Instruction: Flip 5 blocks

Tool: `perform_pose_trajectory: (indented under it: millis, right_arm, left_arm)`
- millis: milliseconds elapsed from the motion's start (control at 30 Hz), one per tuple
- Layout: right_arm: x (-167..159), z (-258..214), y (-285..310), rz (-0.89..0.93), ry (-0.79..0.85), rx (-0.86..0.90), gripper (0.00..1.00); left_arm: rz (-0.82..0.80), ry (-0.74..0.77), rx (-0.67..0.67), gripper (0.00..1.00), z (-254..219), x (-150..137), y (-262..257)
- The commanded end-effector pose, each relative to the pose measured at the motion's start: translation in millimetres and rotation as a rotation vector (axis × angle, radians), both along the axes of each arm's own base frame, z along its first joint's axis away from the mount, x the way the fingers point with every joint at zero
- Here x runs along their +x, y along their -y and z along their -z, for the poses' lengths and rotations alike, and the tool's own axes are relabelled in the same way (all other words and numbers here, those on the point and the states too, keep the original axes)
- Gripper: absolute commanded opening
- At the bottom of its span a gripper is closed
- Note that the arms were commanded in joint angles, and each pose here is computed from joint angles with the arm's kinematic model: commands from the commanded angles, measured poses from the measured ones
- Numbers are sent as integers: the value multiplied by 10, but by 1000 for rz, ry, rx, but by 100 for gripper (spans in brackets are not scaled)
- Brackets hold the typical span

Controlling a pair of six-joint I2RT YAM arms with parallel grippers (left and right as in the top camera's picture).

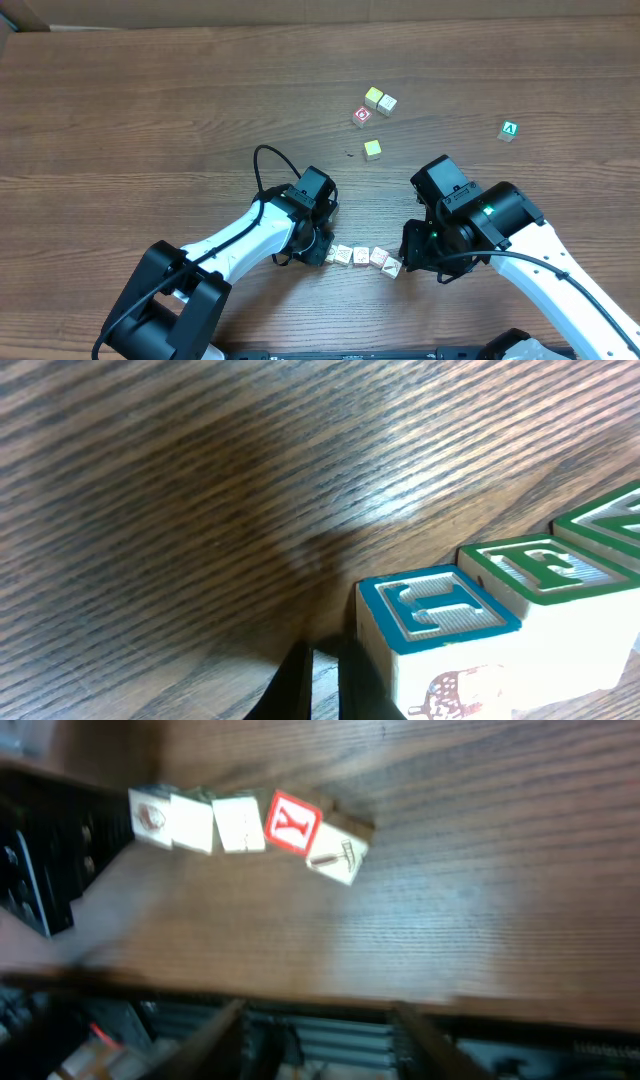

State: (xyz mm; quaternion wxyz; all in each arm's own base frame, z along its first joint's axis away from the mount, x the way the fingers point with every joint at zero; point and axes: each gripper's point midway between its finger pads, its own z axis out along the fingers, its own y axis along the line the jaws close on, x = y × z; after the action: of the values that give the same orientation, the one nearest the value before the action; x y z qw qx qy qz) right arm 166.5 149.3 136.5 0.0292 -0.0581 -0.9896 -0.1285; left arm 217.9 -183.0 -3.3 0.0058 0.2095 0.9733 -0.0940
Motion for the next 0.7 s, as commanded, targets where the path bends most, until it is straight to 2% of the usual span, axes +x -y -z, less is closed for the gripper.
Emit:
perform_pose_trajectory:
  millis: [0,333,667]
  right_arm:
    - [36,111,48,46,23,-21,36]
    - [308,448,-18,92,78,-36,31]
    - [646,840,-129,95,97,-79,17]
  left_arm:
    - [32,-13,-7,5,38,-18,52]
    - [32,-19,-3,5,39,-33,41]
    - [32,-22,-1,6,40,-39,36]
